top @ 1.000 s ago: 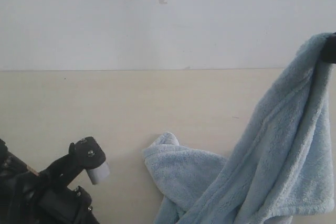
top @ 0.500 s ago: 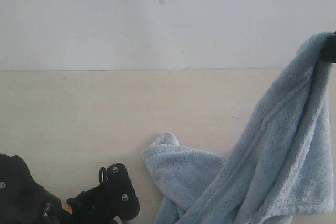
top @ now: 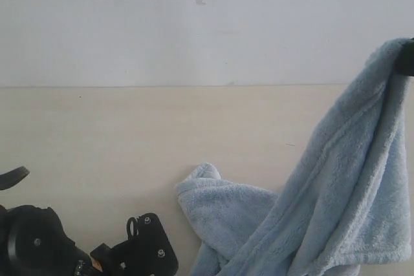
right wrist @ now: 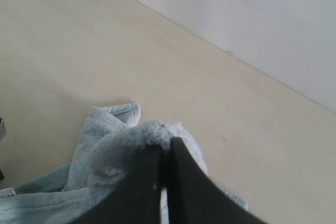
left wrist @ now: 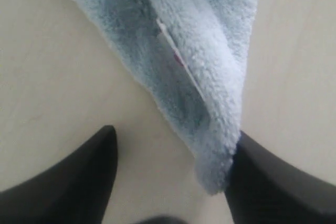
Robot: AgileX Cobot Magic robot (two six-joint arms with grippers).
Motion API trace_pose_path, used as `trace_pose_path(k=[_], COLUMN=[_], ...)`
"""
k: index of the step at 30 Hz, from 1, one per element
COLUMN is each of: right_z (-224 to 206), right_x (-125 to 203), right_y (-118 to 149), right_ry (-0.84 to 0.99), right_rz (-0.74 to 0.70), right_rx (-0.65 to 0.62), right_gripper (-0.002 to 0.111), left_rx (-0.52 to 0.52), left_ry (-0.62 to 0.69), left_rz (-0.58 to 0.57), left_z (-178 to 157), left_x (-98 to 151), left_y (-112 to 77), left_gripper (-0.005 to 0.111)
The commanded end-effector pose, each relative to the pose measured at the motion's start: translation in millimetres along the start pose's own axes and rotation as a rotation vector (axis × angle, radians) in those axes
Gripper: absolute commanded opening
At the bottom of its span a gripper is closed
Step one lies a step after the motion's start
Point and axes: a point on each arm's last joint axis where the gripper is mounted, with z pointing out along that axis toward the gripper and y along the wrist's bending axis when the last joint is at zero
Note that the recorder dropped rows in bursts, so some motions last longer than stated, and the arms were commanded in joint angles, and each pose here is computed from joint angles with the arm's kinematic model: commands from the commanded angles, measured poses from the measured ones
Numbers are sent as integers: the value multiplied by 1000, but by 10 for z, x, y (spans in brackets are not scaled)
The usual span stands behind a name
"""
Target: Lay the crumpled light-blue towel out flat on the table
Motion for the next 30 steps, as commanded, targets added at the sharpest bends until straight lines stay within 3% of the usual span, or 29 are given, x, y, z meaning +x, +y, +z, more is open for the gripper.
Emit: trace_pose_path(k=[1,17,19,23,24,30], right_z=[-12,-12,-12,-12,-12,-11], right_x=[-23,-23,-23,-21,-21,-5], right_y=[-11,-11,-11,-9,-9,4], right_ry=[-21,-21,-21,-18,-18,0], right_rz=[-1,-1,-1,3,7,7], right_rx=[14,14,14,11,11,-2], right_gripper=[0,0,0,0,0,0], left_rx=[-4,50,50,53,54,30], left_ry=[-3,-26,-26,-24,-24,-69], left_rz=[1,-39,-39,-53,-53,-7], left_z=[10,-21,-21,-21,-21,-151], left_x=[-9,-132,-132,-131,-130,-178], left_y=[-9,-42,-42,-44,-45,-37], left_gripper=[55,53,44,9,4,4])
